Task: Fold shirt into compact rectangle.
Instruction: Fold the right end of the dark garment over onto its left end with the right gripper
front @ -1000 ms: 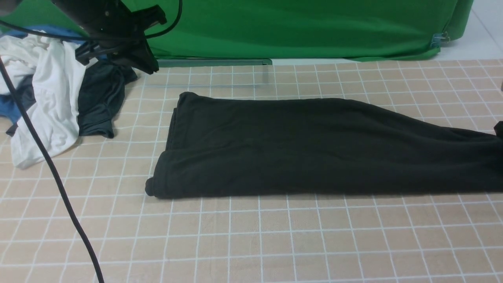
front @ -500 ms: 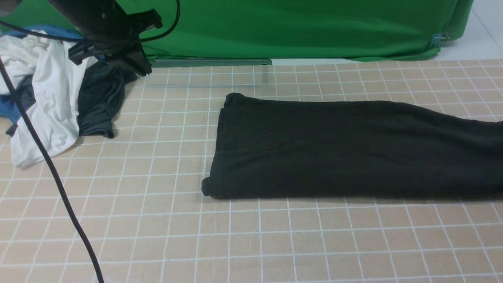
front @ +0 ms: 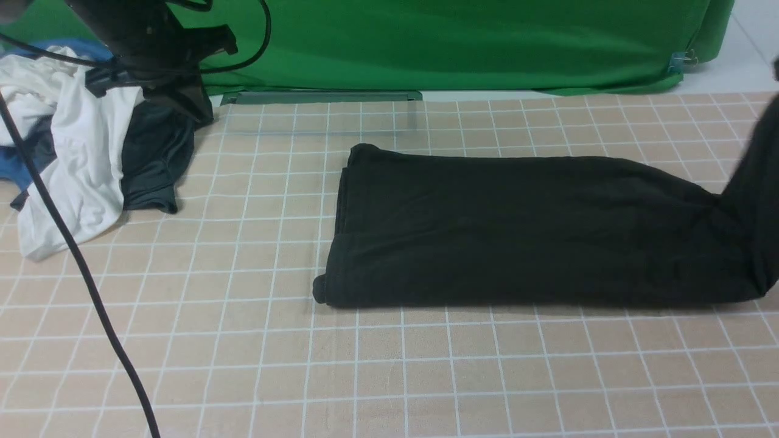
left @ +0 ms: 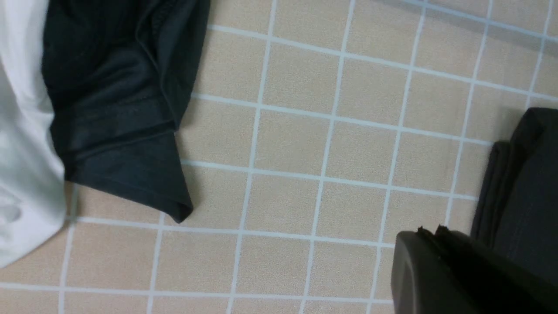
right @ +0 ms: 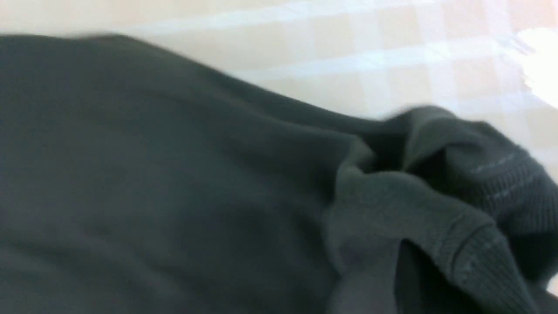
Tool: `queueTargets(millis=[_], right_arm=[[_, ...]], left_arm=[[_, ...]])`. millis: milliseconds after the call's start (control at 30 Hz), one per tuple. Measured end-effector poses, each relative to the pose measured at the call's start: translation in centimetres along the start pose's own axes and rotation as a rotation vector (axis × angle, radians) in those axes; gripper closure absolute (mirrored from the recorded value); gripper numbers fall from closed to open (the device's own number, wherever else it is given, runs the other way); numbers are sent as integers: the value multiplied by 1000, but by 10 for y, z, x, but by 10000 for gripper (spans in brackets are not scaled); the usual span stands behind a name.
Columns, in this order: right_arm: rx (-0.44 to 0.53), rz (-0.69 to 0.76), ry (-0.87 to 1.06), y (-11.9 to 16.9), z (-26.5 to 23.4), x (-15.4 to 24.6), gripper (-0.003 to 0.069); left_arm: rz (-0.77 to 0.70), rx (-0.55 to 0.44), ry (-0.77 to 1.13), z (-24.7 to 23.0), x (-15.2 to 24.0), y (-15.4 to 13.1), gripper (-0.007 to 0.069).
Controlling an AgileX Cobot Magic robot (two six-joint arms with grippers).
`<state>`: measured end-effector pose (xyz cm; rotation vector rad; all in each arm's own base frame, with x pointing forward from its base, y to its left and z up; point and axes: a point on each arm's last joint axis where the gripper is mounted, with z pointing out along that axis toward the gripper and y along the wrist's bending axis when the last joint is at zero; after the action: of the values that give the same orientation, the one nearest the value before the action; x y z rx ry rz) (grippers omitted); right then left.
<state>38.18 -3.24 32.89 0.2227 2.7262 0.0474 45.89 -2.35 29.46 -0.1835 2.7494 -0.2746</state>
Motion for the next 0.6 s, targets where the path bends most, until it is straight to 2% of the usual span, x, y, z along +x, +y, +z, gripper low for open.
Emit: queueTargets(millis=[133, 300, 333, 433, 600], right_arm=[[-103, -90, -74, 83, -15, 2, 608], [-228, -156, -118, 167, -11, 19, 608], [-236, -160, -119, 173, -9, 21, 608], [-304, -187, -120, 223, 10, 39, 608], [-367, -201, -124, 269, 36, 59, 608]], left_arm=[[-9, 21, 2, -1, 0, -2, 609], [-10, 23, 2, -1, 0, -2, 609], [-10, 23, 2, -1, 0, -2, 609], [-9, 23, 2, -1, 0, -2, 609], [-10, 23, 2, -1, 0, -2, 609]])
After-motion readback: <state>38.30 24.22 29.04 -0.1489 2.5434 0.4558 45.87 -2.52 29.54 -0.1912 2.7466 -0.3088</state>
